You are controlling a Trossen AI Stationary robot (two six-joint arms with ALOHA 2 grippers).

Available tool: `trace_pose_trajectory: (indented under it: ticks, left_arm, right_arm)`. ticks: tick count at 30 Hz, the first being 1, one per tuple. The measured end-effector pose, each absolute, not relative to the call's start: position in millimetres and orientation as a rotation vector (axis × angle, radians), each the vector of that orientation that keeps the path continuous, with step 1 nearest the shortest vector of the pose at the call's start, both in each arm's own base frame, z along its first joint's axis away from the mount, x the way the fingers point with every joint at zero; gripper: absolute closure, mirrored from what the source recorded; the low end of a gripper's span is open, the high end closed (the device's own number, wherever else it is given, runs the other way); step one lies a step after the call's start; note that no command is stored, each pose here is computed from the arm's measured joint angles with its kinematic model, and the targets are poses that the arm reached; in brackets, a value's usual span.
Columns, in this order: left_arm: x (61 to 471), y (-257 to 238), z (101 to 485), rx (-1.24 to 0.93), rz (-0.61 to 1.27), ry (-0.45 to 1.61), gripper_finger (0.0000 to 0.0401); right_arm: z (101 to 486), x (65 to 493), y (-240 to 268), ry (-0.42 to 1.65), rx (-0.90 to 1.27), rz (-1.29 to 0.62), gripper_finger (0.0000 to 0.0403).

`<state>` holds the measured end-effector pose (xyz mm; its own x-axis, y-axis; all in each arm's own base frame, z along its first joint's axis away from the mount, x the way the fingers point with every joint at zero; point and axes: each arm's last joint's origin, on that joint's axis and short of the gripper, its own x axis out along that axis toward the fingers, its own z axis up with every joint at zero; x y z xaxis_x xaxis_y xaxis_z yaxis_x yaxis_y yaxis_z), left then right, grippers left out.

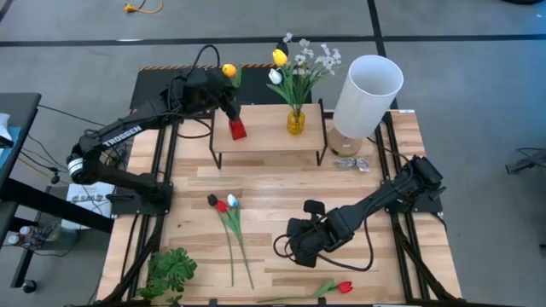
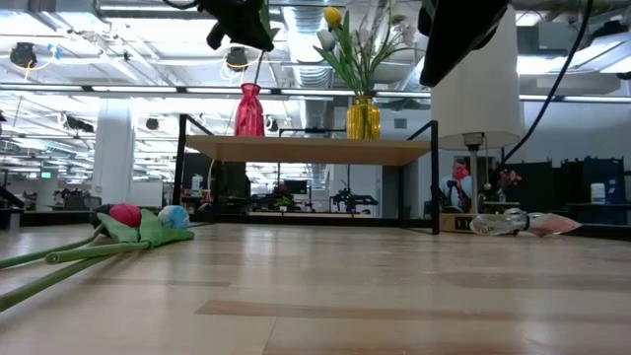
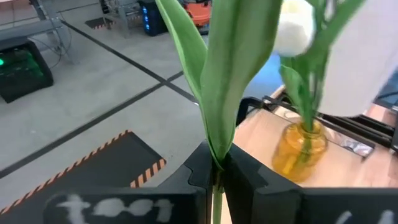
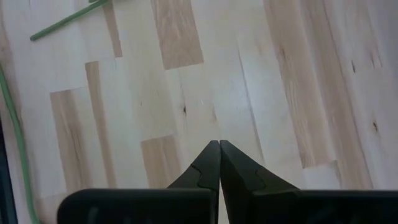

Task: Pick and place flowers into a vace then onto a shelf
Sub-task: Put the yellow tulip into the red flower vase

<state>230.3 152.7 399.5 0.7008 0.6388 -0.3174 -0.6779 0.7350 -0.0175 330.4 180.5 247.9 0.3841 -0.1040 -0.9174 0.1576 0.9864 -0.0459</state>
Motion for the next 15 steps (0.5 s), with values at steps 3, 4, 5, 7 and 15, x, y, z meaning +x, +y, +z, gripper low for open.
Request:
trace_pose_trajectory:
  ticks: [3,4,5,7,15]
  left_arm:
    - [229,158,399,-0.139,0.755,0.298,0.0390]
    - [227,160,399,-0.141,0.763,0.299,0.0390]
    - [226,162,399,-0.142,0.768,0.297,0.0390]
    - [224,165,400,-0.148,0.760,0.281,0.0390]
    - [223,167,400,-0.177,0.711,0.276,0.0390]
  right_arm:
    - [248,330,181,1.165,0.051,-0.166,0.0402]
    - [248,330,181,1.165,0.051,-0.165,0.0402]
    - [248,330,181,1.165,0.051,-0.166,0.0402]
    - [248,330,181,1.165,0.051,-0.166,0.0402]
    - [248,330,181,1.165,0.048,-0.163,0.0402]
